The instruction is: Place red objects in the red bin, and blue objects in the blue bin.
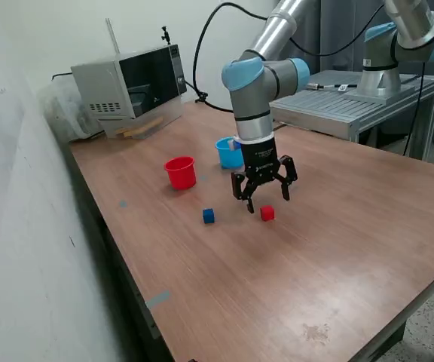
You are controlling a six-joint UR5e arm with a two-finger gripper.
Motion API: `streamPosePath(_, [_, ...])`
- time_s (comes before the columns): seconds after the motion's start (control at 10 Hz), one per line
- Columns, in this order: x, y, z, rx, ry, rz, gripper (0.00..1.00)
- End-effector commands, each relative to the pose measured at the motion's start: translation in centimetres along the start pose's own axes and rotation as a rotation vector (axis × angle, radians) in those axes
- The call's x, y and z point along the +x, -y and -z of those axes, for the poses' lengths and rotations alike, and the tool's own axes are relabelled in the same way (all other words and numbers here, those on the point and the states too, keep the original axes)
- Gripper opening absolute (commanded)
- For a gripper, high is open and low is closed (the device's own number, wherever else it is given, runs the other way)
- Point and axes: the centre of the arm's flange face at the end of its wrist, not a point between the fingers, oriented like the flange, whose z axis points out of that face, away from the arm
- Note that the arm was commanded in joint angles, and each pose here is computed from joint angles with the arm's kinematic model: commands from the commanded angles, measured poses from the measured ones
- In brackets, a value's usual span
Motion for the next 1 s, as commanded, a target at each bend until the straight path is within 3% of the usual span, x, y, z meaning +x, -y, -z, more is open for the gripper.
streamPosePath(0.0, [-0.2, 0.4, -0.5, 0.007, 0.0, 0.003, 1.0])
streamPosePath(0.2, [-0.2, 0.4, -0.4, 0.006, 0.003, 0.014, 1.0])
streamPosePath(0.3, [-0.4, 0.3, -0.3, 0.001, 0.019, 0.016, 0.0])
streamPosePath(0.9, [-1.1, 1.4, -0.2, 0.013, 0.044, 0.008, 0.0])
